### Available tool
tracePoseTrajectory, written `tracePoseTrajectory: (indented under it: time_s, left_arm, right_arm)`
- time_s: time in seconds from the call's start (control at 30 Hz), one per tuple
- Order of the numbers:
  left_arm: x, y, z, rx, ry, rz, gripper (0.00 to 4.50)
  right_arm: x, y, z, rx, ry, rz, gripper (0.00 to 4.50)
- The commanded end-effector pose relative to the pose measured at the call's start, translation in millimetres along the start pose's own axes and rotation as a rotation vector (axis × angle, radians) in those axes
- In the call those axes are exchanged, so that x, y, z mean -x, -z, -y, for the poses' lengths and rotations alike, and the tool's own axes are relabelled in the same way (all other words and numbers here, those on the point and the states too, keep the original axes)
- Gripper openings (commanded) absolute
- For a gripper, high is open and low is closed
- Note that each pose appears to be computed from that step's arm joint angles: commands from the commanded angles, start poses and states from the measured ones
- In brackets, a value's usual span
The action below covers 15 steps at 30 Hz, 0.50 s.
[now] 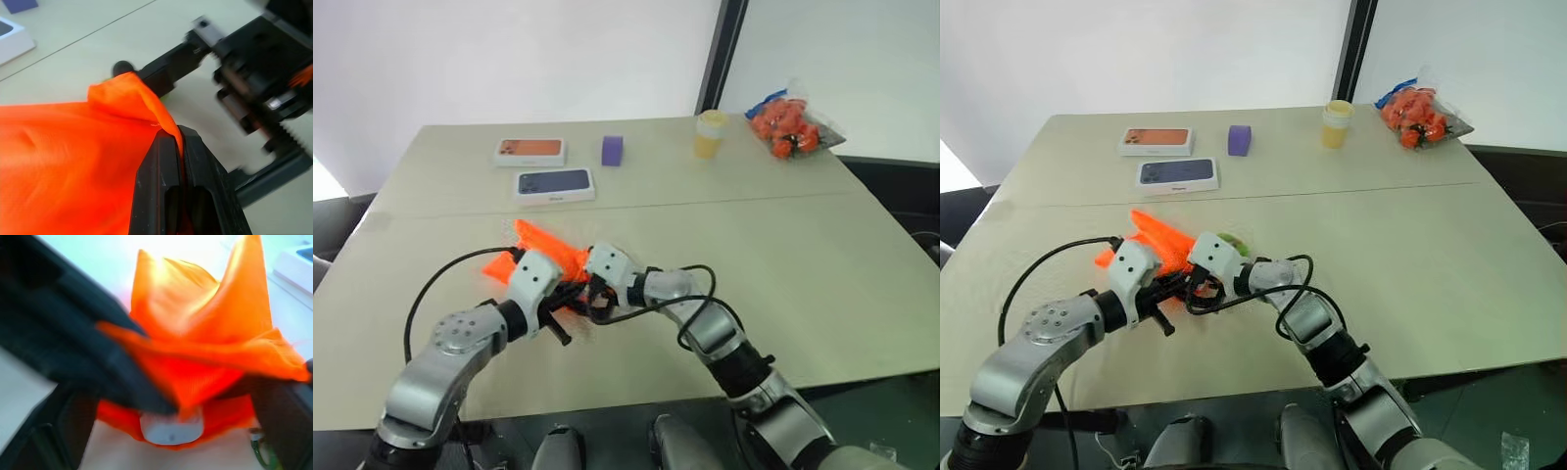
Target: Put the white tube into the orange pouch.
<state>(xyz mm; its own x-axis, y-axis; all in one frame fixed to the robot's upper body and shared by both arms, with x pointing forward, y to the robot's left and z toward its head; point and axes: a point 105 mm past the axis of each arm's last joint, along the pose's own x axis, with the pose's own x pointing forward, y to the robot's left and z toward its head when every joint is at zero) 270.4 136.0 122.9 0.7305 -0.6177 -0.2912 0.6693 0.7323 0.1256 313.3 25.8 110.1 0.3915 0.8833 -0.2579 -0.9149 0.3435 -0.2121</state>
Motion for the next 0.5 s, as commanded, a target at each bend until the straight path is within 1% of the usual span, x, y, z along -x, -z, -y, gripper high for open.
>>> tracePoseTrajectory:
  time_s: [0.03,0.17,0.27,0.4,0.5]
  left_arm:
    - [8,-1,-10,-0.006,-0.023,0.015,0.0]
    - [15,6,-19,0.01,-0.042,0.001,0.0]
    - [23,14,-23,0.017,-0.04,-0.025,0.0]
    - [32,23,-27,0.048,-0.038,-0.049,0.0]
    - [37,32,-24,0.058,-0.007,-0.079,0.0]
  right_arm:
    - [19,-17,3,0.023,-0.006,0.07,4.48]
    - [36,-11,-4,0.026,-0.039,0.067,4.48]
    - [44,-9,-3,0.026,-0.027,0.065,4.48]
    - [51,-8,7,0.032,0.03,0.065,4.48]
    - [53,-6,18,0.055,0.07,0.047,4.48]
